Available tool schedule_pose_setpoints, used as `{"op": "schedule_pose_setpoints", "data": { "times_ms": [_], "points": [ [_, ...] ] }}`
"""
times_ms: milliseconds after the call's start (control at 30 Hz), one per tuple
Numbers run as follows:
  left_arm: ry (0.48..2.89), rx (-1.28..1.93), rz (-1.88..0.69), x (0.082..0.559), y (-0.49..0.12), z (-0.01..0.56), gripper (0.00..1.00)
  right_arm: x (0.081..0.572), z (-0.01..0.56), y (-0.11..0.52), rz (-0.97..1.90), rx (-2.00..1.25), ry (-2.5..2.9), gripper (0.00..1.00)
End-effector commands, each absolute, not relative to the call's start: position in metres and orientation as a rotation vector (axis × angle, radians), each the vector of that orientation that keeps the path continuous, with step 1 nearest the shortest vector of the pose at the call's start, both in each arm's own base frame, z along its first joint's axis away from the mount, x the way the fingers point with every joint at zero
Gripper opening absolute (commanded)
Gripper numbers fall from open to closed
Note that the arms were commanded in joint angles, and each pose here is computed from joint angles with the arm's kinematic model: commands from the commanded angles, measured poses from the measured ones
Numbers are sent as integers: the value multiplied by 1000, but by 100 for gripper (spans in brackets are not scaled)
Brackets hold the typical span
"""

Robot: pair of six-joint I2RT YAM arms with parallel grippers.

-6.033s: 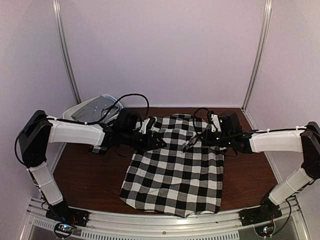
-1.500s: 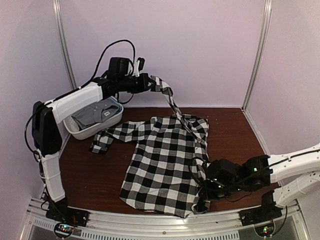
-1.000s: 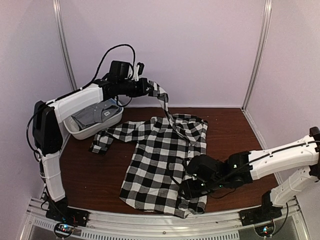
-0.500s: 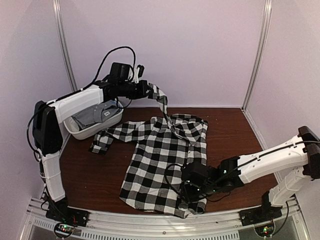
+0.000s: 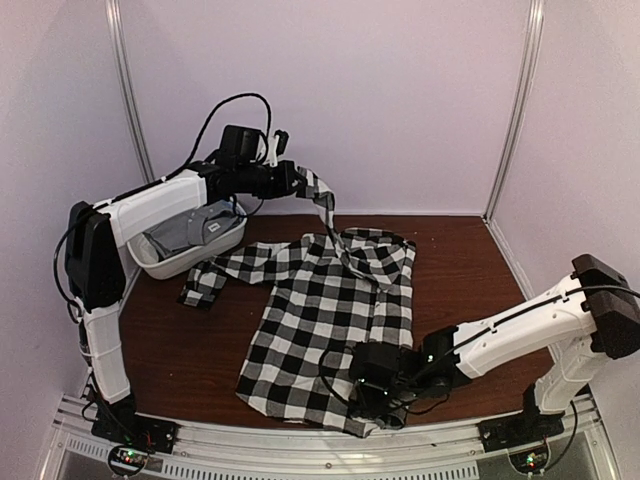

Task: Fold and stack the long sleeve shirts
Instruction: Adjust the corner of the shirt at the center of the board.

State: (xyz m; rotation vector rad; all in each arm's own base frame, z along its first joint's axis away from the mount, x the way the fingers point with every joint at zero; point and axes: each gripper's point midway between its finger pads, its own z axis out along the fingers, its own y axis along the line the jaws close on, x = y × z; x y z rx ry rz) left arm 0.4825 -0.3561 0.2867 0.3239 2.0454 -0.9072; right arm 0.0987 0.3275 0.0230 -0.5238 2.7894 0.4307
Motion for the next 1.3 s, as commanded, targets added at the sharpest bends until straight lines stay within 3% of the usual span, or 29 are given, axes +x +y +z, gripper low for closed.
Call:
{"op": "schedule_pose_setpoints", "data": {
  "times_ms": [0, 167, 567, 633, 933, 1267],
  "points": [
    [2003, 332, -911, 485, -353, 297, 0, 99, 18, 332, 403, -539, 2783, 34],
    [2002, 338, -918, 485, -354, 297, 0, 103, 28, 333, 383, -537, 2764, 18],
    [1993, 346, -928, 485, -356, 301, 0, 109, 62, 342, 414, -544, 2702, 1],
    [1991, 347, -930, 484, -356, 302, 0, 108, 60, 340, 403, -553, 2705, 3],
    [1996, 347, -927, 485, -355, 300, 0, 90, 32, 336, 240, -715, 2704, 33],
    [2002, 342, -928, 486, -354, 297, 0, 101, 27, 334, 70, -715, 2644, 40]
  ]
}}
